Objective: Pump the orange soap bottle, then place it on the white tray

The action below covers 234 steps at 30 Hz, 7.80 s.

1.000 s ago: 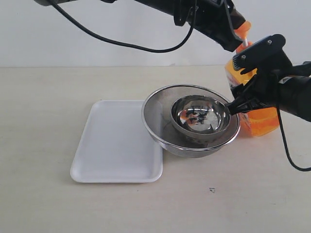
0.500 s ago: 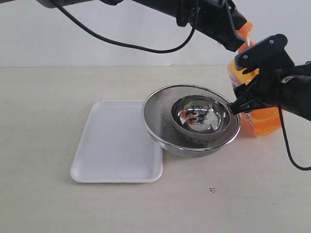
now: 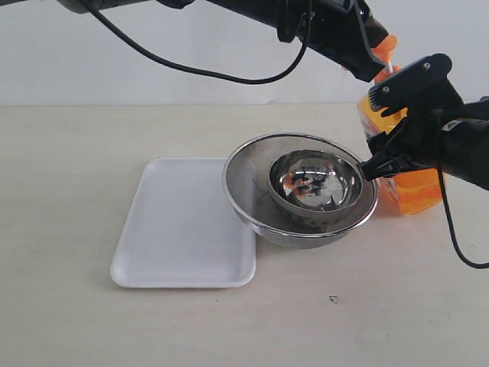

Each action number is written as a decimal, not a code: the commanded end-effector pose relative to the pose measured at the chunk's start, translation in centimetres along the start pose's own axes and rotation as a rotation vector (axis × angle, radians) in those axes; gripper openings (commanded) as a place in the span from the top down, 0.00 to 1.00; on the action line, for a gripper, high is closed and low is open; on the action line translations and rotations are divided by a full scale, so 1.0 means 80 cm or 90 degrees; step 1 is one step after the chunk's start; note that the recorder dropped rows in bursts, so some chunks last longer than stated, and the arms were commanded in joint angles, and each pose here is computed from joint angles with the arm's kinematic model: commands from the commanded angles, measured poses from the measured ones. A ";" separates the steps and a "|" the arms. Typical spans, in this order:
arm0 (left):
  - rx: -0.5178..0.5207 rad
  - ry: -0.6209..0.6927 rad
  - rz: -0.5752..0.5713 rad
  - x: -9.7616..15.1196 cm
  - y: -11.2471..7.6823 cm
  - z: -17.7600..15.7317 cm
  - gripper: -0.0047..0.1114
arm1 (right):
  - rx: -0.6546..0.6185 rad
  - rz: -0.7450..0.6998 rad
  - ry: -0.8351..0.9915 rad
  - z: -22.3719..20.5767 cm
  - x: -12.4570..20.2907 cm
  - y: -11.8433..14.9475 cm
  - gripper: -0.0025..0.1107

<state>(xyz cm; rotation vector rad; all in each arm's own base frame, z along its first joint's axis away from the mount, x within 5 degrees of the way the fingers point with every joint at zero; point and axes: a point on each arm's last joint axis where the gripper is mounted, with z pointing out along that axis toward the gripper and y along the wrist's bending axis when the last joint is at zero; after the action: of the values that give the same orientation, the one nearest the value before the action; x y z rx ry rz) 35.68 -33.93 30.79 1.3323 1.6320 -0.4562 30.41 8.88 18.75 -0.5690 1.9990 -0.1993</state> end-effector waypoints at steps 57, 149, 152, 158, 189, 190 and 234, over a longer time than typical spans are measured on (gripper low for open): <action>-0.291 0.001 0.019 -0.066 0.049 -0.324 0.92 | -0.001 0.051 -0.011 -0.023 -0.012 -0.006 0.98; -0.584 -0.005 -0.278 0.163 0.047 -0.370 0.92 | -0.324 0.061 -0.159 -0.007 -0.207 0.224 0.39; -0.584 -0.005 -0.278 0.163 0.047 -0.370 0.92 | -0.326 0.080 -0.154 -0.007 -0.207 0.224 0.33; -0.584 -0.005 -0.278 0.163 0.047 -0.370 0.92 | -0.328 0.087 -0.151 -0.007 -0.207 0.224 0.24; -0.582 0.003 -0.267 0.163 0.047 -0.370 0.92 | -0.506 0.051 -0.077 -0.062 -0.223 0.154 0.24; -0.582 0.003 -0.267 0.163 0.047 -0.370 0.92 | -0.508 0.044 -0.058 -0.063 -0.221 0.145 0.24; -0.420 0.150 -0.314 0.265 0.023 -0.206 0.92 | -0.398 -0.035 0.024 0.021 -0.171 0.151 0.97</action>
<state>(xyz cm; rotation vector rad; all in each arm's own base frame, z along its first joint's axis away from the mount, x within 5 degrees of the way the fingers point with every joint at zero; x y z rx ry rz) 31.09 -8.91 21.68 0.5159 2.0851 -0.0157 33.85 25.14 24.01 -0.9821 2.1188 0.4056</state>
